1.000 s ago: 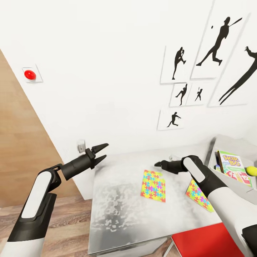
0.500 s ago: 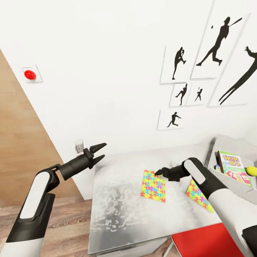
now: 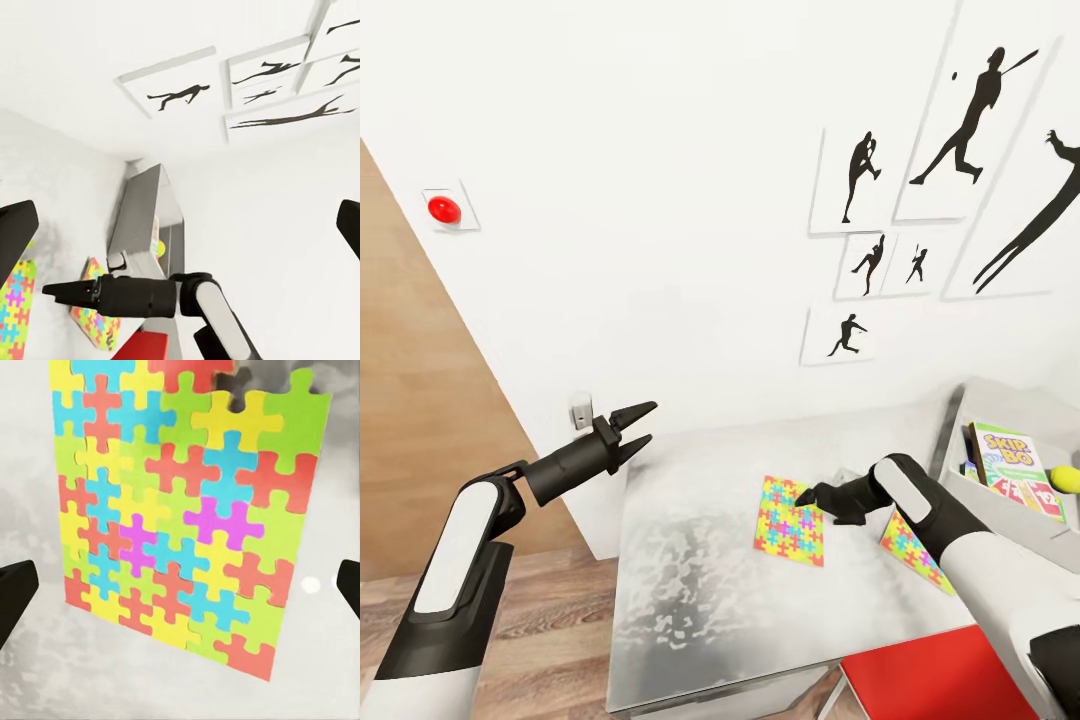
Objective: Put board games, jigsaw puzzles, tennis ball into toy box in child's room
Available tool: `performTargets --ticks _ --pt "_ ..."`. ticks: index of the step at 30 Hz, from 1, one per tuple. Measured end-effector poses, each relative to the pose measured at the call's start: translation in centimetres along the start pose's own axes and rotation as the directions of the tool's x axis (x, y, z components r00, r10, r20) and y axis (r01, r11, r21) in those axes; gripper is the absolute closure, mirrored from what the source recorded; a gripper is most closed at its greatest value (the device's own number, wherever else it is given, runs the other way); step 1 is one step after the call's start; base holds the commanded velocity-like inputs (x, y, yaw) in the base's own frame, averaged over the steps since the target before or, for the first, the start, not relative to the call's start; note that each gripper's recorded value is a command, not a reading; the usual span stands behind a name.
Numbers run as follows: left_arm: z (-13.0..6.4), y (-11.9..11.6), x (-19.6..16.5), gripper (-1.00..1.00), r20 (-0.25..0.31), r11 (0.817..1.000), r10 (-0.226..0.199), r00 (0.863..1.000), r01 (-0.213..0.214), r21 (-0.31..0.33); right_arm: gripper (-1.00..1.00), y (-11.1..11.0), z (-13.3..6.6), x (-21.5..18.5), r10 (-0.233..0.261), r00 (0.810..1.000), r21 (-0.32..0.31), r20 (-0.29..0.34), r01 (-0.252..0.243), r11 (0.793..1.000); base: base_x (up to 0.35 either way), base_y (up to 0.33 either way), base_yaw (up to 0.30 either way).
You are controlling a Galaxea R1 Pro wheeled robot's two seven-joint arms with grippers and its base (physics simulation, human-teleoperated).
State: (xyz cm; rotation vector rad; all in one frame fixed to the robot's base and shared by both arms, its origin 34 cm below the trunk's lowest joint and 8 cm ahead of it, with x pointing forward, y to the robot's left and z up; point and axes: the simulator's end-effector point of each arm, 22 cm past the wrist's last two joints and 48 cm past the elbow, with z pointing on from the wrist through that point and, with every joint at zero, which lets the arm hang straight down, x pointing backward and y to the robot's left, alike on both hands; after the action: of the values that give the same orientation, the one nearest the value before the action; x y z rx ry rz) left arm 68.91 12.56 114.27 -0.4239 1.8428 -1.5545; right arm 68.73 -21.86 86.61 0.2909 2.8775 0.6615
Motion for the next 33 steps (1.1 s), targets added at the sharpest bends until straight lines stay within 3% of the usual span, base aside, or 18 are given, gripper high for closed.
performTargets --ticks 8,14,33 --pt "0.0 0.0 0.0 -1.00 0.000 1.000 0.000 1.000 0.000 0.000 -1.00 -1.3 0.7 0.9 0.033 0.999 0.019 -0.025 -0.033 0.999 0.000 0.000 0.000" --pt "0.0 0.0 0.0 -1.00 0.000 1.000 0.000 1.000 0.000 0.000 -1.00 -2.0 1.0 0.3 0.056 0.998 0.029 0.005 -0.056 0.998 0.000 0.000 0.000" --pt "0.0 0.0 0.0 -1.00 0.000 1.000 -0.001 1.000 0.001 0.000 -1.00 -2.3 1.0 -1.2 0.062 0.995 0.031 0.073 -0.064 0.997 0.000 0.000 0.000"
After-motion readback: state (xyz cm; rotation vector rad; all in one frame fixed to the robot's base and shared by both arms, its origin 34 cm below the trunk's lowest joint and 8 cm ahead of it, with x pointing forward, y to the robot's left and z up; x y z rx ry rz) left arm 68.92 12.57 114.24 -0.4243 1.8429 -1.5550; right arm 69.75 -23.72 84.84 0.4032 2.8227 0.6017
